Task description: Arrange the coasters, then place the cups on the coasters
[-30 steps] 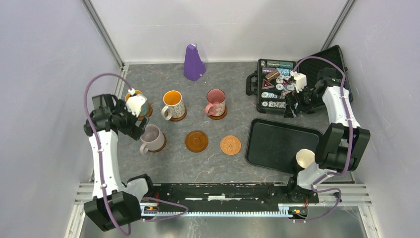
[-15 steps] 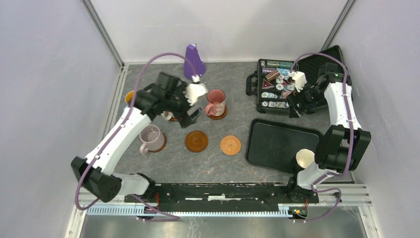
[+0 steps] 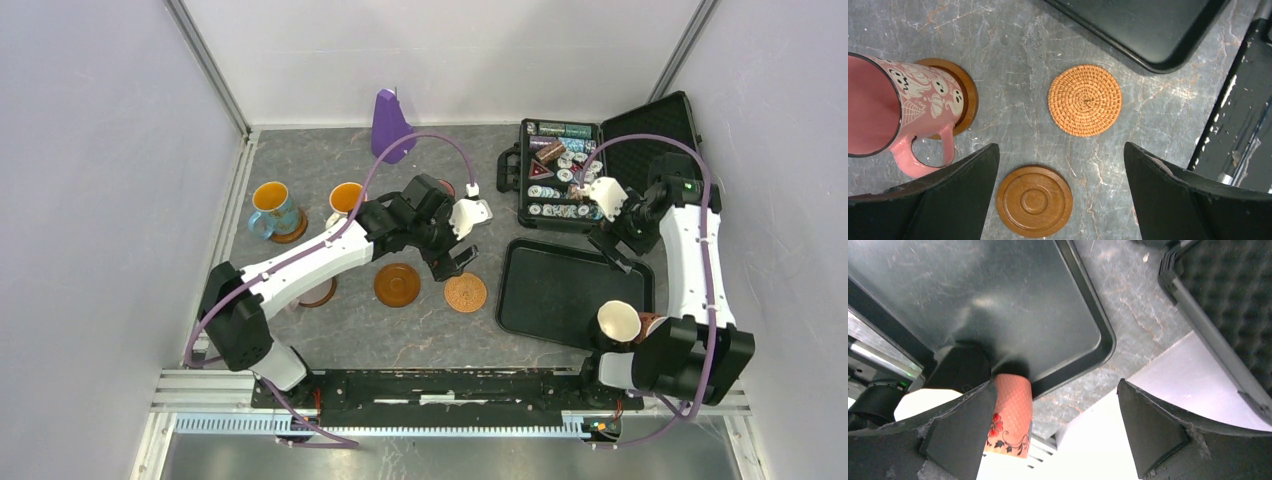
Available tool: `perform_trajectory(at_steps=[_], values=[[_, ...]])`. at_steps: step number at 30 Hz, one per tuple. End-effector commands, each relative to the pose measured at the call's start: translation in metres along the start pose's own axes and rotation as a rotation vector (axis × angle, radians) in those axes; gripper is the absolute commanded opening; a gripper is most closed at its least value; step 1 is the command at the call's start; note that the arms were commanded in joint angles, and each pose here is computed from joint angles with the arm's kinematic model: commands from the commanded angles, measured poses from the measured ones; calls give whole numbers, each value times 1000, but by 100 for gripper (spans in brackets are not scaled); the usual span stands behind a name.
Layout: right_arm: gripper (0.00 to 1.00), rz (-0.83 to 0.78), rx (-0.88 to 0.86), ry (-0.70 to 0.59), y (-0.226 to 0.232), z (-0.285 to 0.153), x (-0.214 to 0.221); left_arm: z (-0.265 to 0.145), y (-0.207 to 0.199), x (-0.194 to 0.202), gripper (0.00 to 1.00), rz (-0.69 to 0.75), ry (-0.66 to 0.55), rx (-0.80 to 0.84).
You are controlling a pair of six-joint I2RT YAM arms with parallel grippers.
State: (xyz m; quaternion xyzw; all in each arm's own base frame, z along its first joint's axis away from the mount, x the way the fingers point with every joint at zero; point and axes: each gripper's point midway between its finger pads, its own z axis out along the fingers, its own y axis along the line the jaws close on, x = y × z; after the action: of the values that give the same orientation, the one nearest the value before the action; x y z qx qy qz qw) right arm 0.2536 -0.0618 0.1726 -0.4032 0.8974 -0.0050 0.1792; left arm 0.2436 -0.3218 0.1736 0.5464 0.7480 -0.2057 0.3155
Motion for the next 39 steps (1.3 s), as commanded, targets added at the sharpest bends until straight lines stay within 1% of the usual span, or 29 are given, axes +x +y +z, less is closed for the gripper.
perform_trajectory(at_steps=[1,5,9,12,17,20,23,27,34,39], values=[[98,-36,75,114,-2,-13,27,4,11,-27,100,-44,-93,-51],[98,-27,152,154,-9,-30,33,7,10,-27,100,-48,-90,-38],[98,-14,249,260,-16,-50,53,11,10,-30,100,-36,-92,-24],[98,-27,311,331,-12,-64,69,16,11,-34,100,-18,-94,-13],[98,-75,396,520,-1,-85,108,26,11,-46,100,-3,-108,24],[98,-82,446,561,5,-97,118,32,10,-53,100,2,-114,50],[98,-81,459,609,13,-98,130,39,10,-58,100,8,-111,72],[98,-53,456,621,27,-90,141,44,9,-64,100,11,-111,96],[98,12,440,526,47,-69,142,52,10,-65,100,26,-89,119],[98,16,384,537,63,-49,153,56,11,-70,100,28,-88,126]])
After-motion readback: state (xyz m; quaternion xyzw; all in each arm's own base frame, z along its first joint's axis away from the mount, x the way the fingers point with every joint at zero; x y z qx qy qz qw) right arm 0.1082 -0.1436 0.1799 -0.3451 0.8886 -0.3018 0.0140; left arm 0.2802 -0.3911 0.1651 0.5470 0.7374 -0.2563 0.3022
